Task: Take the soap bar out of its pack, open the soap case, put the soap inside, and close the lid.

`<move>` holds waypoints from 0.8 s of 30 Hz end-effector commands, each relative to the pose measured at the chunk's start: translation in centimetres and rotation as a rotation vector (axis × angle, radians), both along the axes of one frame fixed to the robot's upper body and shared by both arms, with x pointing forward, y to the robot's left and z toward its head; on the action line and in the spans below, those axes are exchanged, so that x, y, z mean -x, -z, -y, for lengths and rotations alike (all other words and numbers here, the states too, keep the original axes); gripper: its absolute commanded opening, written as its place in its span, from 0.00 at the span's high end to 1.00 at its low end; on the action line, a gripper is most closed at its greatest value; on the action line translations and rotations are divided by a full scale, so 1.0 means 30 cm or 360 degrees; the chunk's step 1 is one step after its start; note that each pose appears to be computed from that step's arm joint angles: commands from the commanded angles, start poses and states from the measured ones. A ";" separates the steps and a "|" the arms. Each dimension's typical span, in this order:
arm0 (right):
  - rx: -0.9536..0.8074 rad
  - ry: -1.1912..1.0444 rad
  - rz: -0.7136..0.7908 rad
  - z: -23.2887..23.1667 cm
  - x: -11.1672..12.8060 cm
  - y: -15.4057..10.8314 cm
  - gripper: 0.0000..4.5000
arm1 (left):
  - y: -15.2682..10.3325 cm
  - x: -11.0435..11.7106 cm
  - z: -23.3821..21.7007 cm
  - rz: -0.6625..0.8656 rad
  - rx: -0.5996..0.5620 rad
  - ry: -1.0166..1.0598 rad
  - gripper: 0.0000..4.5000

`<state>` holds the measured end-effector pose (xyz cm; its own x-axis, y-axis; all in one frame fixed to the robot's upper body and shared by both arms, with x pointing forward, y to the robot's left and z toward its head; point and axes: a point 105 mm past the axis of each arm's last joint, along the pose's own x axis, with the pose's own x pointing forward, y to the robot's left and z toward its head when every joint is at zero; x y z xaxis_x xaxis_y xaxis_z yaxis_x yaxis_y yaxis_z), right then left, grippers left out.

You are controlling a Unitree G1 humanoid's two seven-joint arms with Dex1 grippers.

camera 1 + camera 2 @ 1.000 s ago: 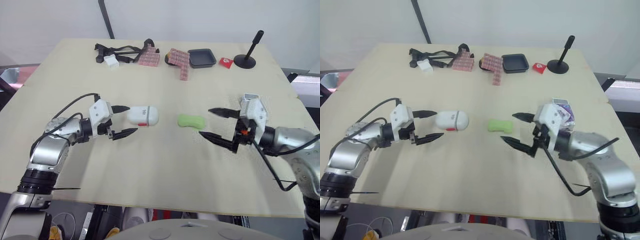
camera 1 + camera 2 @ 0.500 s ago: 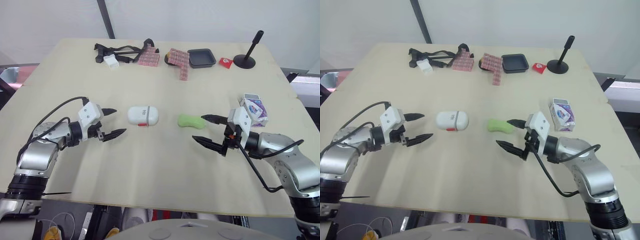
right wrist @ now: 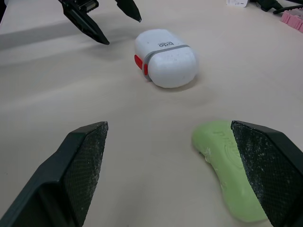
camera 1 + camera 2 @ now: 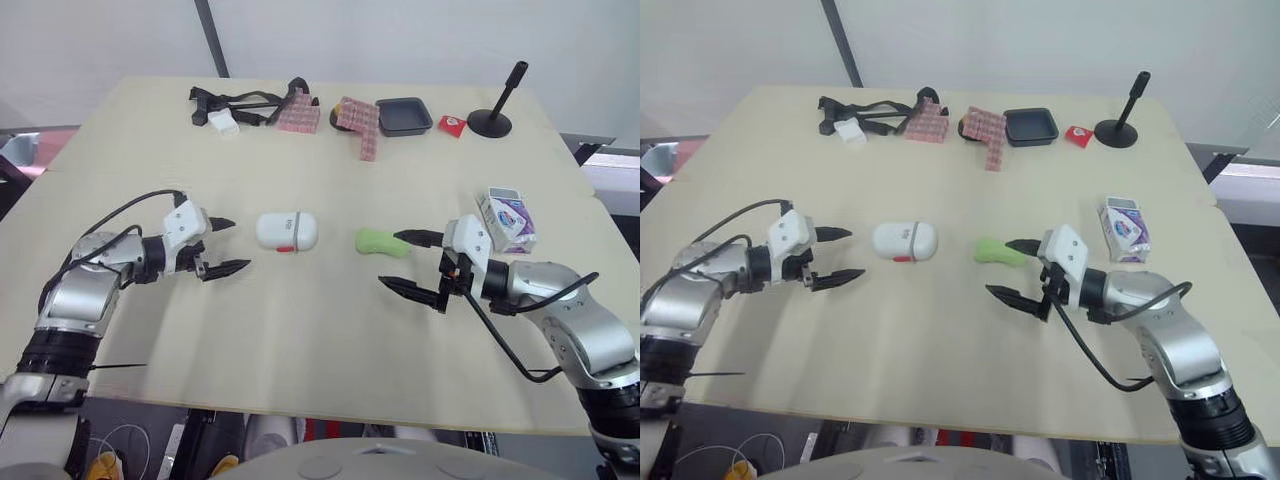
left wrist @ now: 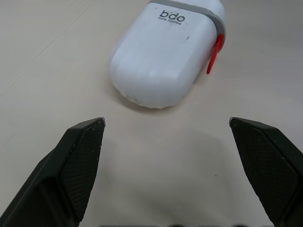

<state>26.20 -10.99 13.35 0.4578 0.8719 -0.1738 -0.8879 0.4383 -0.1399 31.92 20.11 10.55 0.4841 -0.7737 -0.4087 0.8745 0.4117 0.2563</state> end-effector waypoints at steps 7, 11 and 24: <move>0.0013 0.0001 0.0086 -0.018 0.015 -0.024 0.01 | 0.001 -0.095 0.051 0.0082 -0.0117 0.0165 0.00; 0.0011 0.0014 0.0092 -0.027 0.027 -0.026 0.01 | 0.002 -0.123 0.087 0.0073 -0.0134 0.0262 0.00; 0.0010 0.0066 0.0096 -0.038 0.064 -0.020 0.01 | 0.002 -0.171 0.176 0.0068 -0.0157 0.0458 0.00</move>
